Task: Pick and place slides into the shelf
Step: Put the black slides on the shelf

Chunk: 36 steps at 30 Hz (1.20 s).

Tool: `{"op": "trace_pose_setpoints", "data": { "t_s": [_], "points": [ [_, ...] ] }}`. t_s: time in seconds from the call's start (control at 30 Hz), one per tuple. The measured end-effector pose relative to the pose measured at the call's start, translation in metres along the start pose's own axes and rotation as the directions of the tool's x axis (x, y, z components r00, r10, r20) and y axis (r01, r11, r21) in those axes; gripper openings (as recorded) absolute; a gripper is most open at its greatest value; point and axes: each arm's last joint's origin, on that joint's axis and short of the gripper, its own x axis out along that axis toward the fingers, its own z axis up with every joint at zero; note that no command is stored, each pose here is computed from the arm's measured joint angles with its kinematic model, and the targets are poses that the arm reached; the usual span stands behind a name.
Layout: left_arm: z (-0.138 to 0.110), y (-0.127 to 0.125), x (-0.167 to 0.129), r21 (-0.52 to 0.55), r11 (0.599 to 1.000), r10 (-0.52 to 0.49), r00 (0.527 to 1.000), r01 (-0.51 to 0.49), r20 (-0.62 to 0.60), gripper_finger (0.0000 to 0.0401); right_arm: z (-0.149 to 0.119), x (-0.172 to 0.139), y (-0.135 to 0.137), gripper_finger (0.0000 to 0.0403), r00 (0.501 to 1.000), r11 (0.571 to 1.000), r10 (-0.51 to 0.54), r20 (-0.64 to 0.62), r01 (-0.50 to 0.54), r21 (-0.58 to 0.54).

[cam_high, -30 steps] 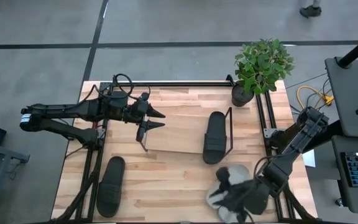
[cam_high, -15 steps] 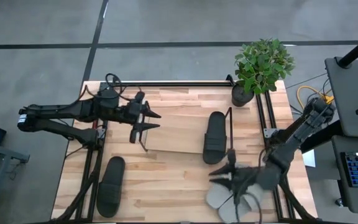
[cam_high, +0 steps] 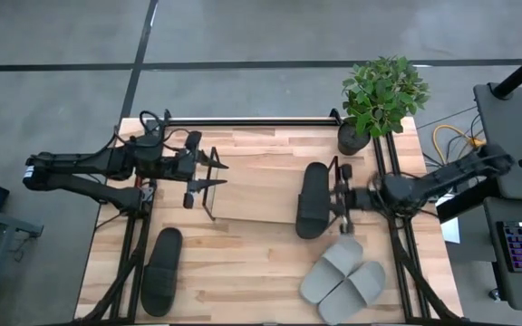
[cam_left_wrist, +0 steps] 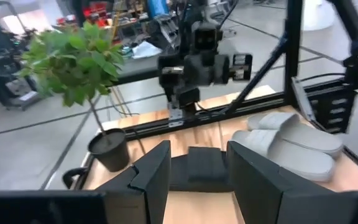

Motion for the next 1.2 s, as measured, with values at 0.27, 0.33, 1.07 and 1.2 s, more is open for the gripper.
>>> {"op": "trace_pose_setpoints", "data": {
  "t_s": [0.27, 0.33, 1.07, 1.2],
  "points": [
    [-0.023, -0.004, -0.001, -0.033, 0.999, 0.012, 0.998, -0.014, -0.065, 0.0141, -0.003, 0.013, -0.013, 0.0068, 0.996, 0.995, -0.082, -0.044, 0.08, -0.057],
    [-0.024, -0.005, -0.003, -0.033, 0.999, 0.013, 0.998, -0.015, -0.062, 0.0141, -0.003, 0.015, -0.013, 0.0068, 0.996, 0.994, -0.079, -0.048, 0.075, -0.085],
    [-0.044, -0.02, -0.05, -0.653, 0.749, -0.36, 0.898, 0.117, -0.252, 0.0141, 0.017, 0.027, -0.014, 0.0068, 0.993, 0.989, -0.068, -0.099, 0.055, -0.134],
    [-0.063, -0.025, -0.054, -0.75, 0.657, -0.408, 0.798, -0.08, -0.443, 0.0141, 0.017, 0.027, -0.014, 0.0068, 0.993, 0.989, -0.068, -0.102, 0.053, -0.137]
  ]
}}
